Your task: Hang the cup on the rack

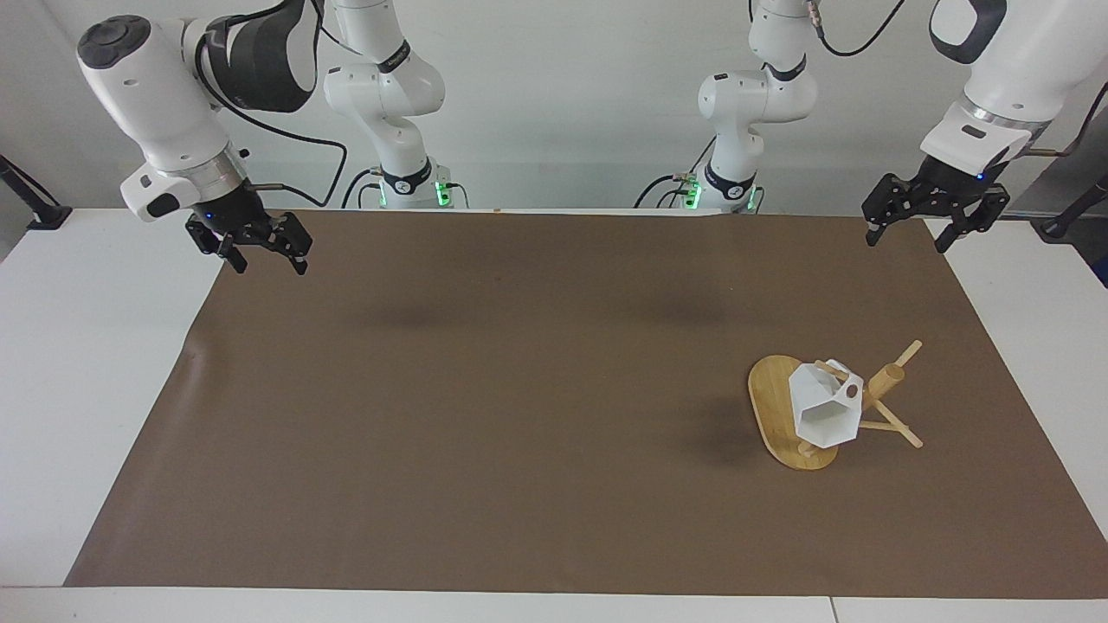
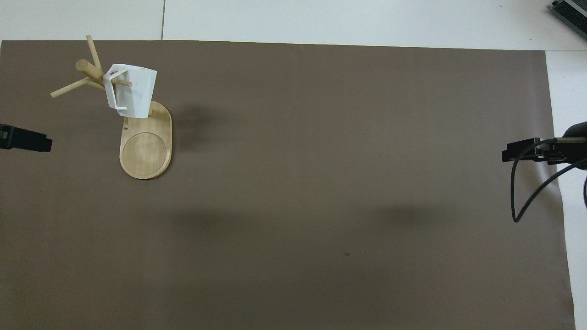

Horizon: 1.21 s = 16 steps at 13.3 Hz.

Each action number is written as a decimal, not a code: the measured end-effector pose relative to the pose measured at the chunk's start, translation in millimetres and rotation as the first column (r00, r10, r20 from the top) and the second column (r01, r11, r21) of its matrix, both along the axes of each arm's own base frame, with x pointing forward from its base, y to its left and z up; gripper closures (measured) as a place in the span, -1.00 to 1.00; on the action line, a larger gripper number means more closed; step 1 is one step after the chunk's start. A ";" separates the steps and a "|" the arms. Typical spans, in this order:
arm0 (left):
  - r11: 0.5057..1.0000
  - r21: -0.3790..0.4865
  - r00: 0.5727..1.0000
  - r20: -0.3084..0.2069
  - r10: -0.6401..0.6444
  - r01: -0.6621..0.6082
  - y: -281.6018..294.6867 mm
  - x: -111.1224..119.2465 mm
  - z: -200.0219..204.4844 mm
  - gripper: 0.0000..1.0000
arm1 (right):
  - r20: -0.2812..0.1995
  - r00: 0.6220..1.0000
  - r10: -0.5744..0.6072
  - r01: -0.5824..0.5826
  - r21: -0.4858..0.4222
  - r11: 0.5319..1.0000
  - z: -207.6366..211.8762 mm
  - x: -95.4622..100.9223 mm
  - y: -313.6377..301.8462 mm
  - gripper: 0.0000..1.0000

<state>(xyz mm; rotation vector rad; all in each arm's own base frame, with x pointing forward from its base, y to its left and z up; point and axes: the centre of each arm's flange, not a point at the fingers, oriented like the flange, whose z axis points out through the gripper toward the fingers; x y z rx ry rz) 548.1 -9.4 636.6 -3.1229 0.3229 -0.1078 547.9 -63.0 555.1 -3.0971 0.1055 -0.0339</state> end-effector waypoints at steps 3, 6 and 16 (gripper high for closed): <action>1.000 0.000 1.000 0.000 0.003 -0.003 -1.1 0.5 -0.6 -1.00 | 0.000 1.000 0.000 0.000 0.000 1.000 0.0 0.0 0.0 -1.00; 1.000 -0.001 1.000 0.003 0.015 -0.015 -1.2 0.9 -0.5 -1.00 | 0.000 1.000 0.000 0.000 0.000 1.000 0.0 0.0 0.0 -1.00; 0.996 0.027 0.997 0.002 0.081 -0.081 0.8 1.7 -2.2 -1.00 | 0.000 1.000 0.000 0.000 0.000 1.000 0.0 0.0 0.0 -1.00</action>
